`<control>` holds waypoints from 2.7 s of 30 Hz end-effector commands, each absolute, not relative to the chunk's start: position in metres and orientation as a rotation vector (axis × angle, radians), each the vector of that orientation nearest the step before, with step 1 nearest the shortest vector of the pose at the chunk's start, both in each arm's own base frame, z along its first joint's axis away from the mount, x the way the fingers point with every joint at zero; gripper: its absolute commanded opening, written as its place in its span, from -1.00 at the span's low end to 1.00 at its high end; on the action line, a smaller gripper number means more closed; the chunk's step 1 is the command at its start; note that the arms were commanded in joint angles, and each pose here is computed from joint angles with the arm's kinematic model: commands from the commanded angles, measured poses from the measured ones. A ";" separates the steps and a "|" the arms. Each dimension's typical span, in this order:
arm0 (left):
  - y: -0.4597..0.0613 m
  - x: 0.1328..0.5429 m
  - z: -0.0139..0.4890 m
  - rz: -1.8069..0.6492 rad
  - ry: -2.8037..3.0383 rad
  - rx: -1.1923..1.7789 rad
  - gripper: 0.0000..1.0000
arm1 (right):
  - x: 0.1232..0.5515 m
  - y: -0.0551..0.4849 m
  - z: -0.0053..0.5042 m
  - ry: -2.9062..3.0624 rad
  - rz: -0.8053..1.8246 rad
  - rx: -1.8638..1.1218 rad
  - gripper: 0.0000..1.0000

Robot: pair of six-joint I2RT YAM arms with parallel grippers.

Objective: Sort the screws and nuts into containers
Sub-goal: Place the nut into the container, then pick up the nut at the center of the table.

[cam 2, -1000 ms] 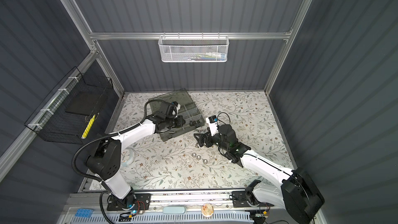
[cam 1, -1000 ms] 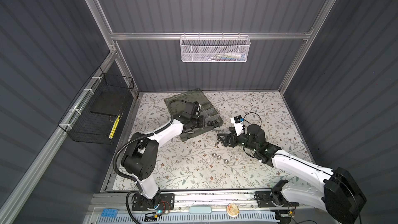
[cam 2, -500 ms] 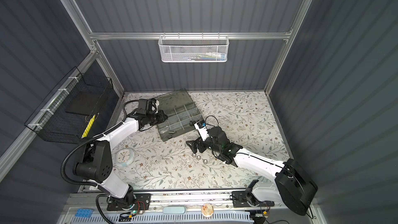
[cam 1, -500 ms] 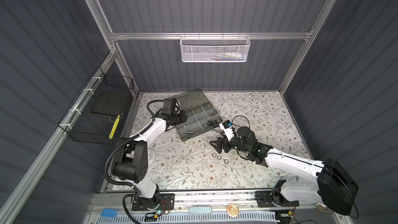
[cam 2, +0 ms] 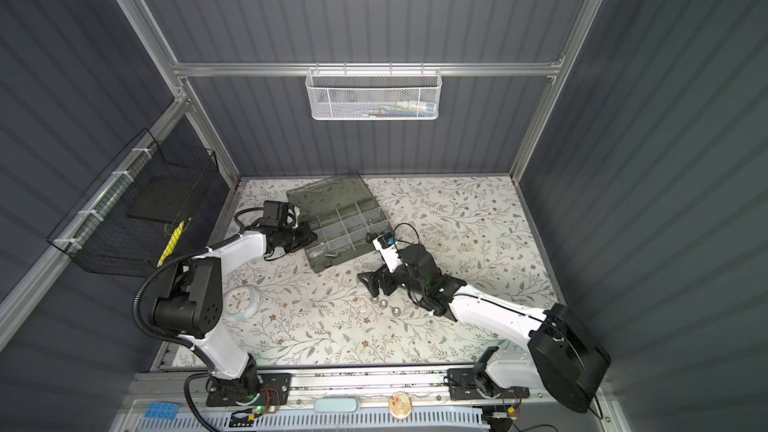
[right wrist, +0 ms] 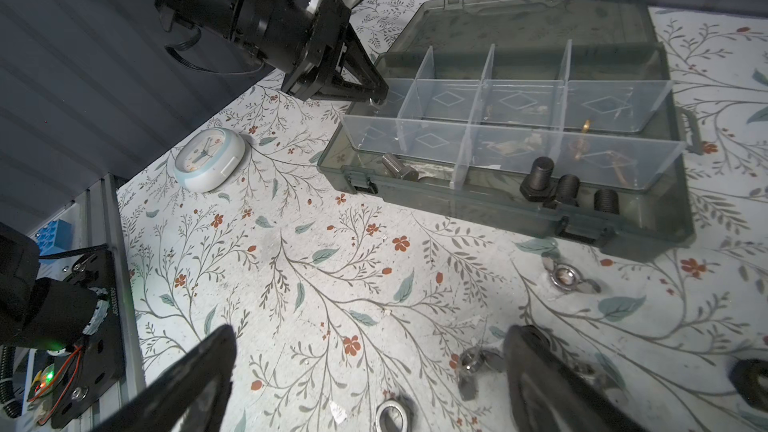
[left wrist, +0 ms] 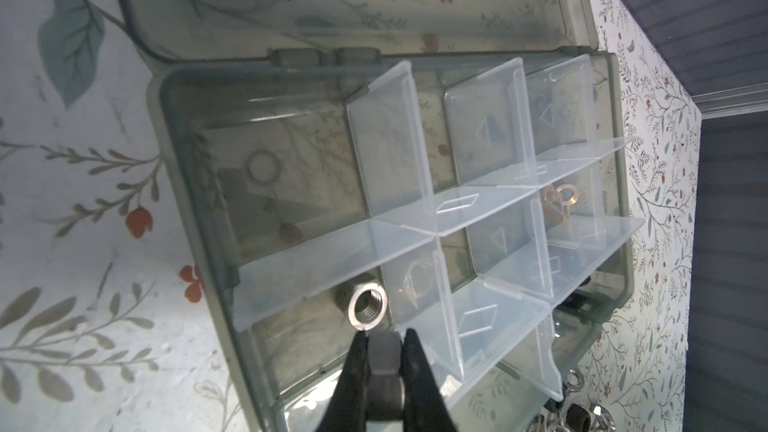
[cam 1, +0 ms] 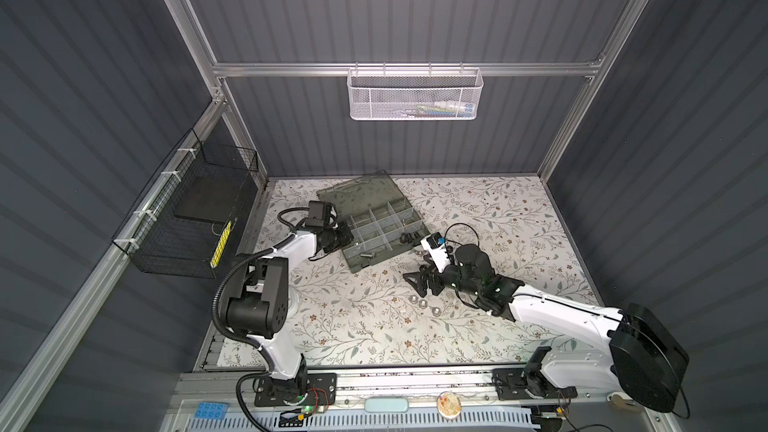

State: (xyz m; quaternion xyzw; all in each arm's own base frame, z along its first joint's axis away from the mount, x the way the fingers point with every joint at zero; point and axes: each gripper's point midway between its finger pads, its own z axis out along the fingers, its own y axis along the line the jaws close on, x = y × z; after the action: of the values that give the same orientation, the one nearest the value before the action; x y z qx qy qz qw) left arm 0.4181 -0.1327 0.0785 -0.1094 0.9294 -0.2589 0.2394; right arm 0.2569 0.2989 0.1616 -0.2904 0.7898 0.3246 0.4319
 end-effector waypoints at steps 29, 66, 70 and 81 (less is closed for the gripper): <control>-0.136 0.412 0.083 -0.731 2.542 -0.279 -0.41 | 0.266 0.299 0.167 1.966 0.764 -0.704 0.98; -0.254 0.360 0.220 -0.442 2.242 0.419 0.99 | 0.299 0.211 0.198 1.883 0.690 -0.290 0.98; -0.276 0.350 0.214 -0.365 2.197 0.533 0.99 | 0.302 0.198 0.201 1.870 0.679 -0.237 0.98; -0.252 0.355 0.218 0.017 2.073 0.466 0.99 | 0.304 0.191 0.202 1.864 0.679 -0.208 0.98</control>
State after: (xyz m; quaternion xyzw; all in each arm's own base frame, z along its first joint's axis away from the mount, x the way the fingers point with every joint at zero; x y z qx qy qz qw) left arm 0.3382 -0.2851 0.2061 0.2331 0.8568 -0.0797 0.4529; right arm 0.3029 0.1941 0.1970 -0.0964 0.7918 0.2839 0.5321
